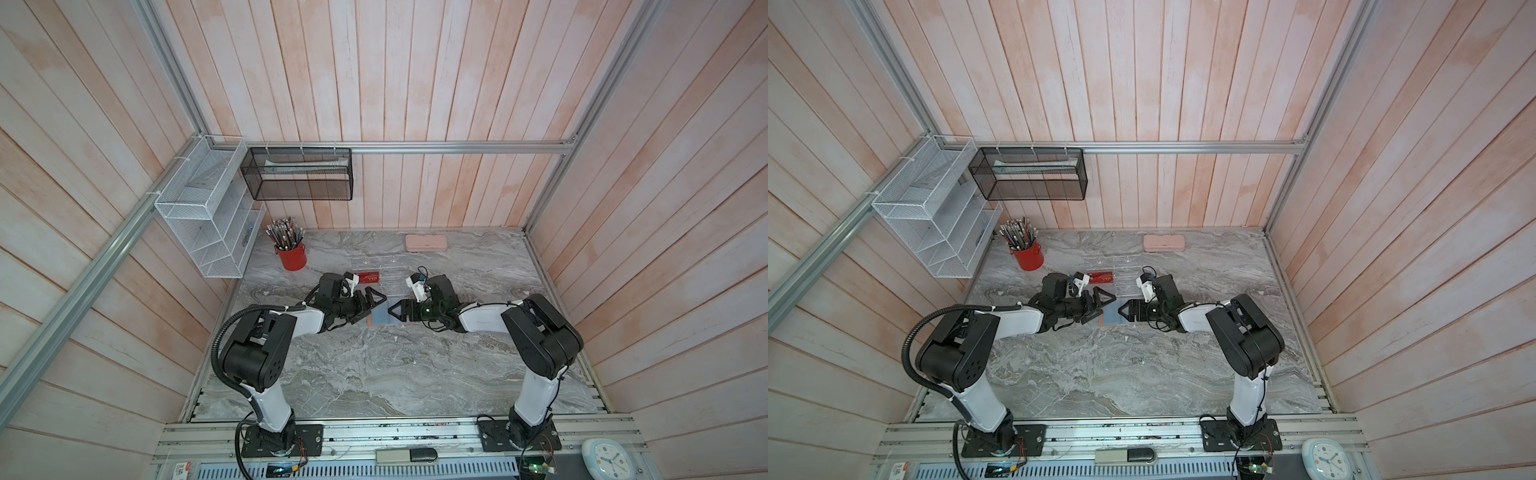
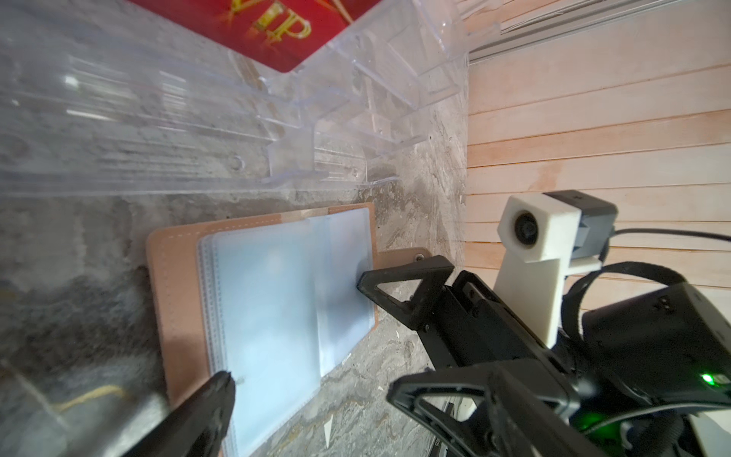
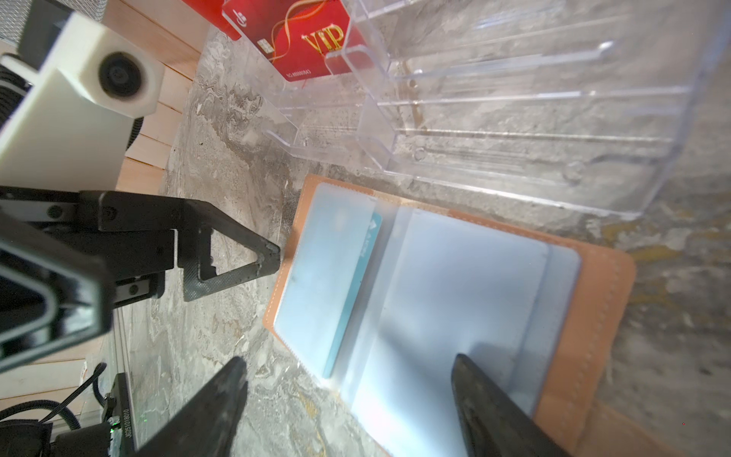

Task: Take the credit cards out of the card holder
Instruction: Flip the card slot at the card holder.

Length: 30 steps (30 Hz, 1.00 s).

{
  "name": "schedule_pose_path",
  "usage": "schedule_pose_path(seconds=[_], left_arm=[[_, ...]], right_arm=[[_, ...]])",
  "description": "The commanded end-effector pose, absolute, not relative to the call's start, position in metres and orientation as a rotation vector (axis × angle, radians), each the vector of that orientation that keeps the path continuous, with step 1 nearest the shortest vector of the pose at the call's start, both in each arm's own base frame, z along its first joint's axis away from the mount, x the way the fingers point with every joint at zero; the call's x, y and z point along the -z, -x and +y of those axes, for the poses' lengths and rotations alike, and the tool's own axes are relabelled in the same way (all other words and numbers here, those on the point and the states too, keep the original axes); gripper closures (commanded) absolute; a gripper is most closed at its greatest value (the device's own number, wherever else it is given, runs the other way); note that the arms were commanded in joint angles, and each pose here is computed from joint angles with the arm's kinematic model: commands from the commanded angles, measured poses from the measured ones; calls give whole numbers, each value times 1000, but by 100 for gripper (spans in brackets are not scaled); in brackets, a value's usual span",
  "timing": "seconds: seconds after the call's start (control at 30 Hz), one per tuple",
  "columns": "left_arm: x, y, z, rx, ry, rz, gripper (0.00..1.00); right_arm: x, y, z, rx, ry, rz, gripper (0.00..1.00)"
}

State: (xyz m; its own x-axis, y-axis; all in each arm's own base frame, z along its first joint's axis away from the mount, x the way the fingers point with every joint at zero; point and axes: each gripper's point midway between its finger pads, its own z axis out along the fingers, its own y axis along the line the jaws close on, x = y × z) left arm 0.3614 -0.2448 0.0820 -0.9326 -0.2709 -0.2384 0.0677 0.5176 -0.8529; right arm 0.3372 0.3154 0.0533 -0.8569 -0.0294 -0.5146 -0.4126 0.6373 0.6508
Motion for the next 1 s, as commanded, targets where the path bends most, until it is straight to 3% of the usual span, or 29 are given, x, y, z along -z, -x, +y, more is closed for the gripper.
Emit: schedule_pose_path(seconds=[0.0,0.43,0.97], left_arm=[[-98,-364,-250,1403,122,2392,0],[-73,-366,-251,1393,152,2433,0],[-78,-362,-261,1416,125,2427,0]], right_arm=[[-41,-331,305,-1102,307,2453,17],[-41,-329,305,-1112,305,2452,17],[-39,-328,305,-1121,299,2453,17]])
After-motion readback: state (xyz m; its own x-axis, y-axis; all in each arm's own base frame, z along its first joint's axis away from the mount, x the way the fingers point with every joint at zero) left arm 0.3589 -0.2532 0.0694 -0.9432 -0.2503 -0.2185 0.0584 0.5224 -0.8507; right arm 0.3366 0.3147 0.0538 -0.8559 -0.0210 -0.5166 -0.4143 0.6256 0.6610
